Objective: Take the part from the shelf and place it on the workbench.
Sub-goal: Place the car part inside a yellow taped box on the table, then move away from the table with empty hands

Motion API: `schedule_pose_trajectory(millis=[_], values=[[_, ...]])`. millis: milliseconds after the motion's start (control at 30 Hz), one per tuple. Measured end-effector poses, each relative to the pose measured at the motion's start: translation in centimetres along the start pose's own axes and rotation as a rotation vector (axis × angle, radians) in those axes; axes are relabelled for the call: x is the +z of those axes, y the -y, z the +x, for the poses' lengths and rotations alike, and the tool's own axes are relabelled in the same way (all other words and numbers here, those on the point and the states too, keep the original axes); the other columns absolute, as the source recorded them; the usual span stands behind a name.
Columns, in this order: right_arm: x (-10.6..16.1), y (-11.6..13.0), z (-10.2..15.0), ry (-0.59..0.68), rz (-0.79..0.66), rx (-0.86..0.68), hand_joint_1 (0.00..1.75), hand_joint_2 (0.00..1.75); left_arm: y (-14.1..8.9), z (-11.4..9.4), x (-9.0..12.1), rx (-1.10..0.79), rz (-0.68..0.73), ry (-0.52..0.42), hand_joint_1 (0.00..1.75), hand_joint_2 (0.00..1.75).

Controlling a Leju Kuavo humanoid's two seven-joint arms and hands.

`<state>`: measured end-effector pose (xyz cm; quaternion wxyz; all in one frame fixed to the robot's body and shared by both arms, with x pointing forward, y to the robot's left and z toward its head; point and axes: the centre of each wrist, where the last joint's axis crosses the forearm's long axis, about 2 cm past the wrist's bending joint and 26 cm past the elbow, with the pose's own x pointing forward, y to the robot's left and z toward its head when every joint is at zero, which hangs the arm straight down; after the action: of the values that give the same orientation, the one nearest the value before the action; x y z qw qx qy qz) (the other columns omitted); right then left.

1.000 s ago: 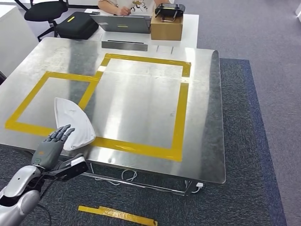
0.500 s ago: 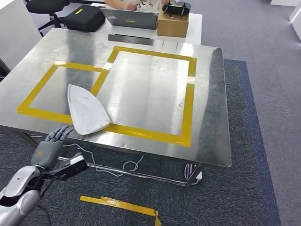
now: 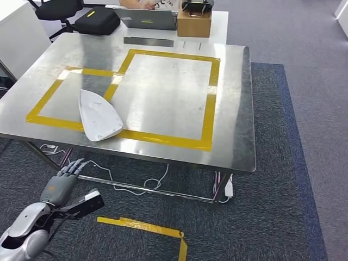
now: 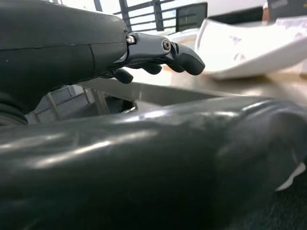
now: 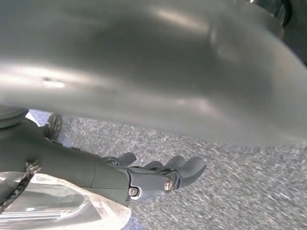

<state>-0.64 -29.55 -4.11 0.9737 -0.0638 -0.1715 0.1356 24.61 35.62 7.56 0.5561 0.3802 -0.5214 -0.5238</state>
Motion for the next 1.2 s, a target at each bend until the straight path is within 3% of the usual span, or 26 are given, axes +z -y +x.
schedule_pose_trajectory(millis=[200,367,633,867,1000,1200], values=[[0.0,0.0,0.1,-0.006,-0.001,-0.005,0.0,0.0,0.6,-0.1,0.4,0.026,-0.042,-0.026,0.0,0.0],[0.4,-0.1,-0.3,-0.032,0.002,-0.043,0.0,0.0,3.7,0.0,2.6,0.13,-0.158,-0.1,0.0,0.0],[1.1,0.1,-0.7,-0.057,-0.018,-0.166,0.0,0.0,11.7,0.9,10.1,0.436,-0.436,-0.377,0.0,0.0],[1.9,0.1,-0.9,-0.076,-0.05,-0.253,0.0,0.0,16.2,4.2,16.4,0.716,-0.529,-0.647,0.0,0.0],[2.5,-0.1,-1.1,-0.094,-0.07,-0.32,0.0,0.0,17.9,6.2,19.0,0.799,-0.59,-0.673,0.0,0.0],[2.8,0.1,-0.9,-0.106,-0.094,-0.41,0.0,0.0,18.8,7.0,20.2,0.835,-0.635,-0.665,0.0,0.0]])
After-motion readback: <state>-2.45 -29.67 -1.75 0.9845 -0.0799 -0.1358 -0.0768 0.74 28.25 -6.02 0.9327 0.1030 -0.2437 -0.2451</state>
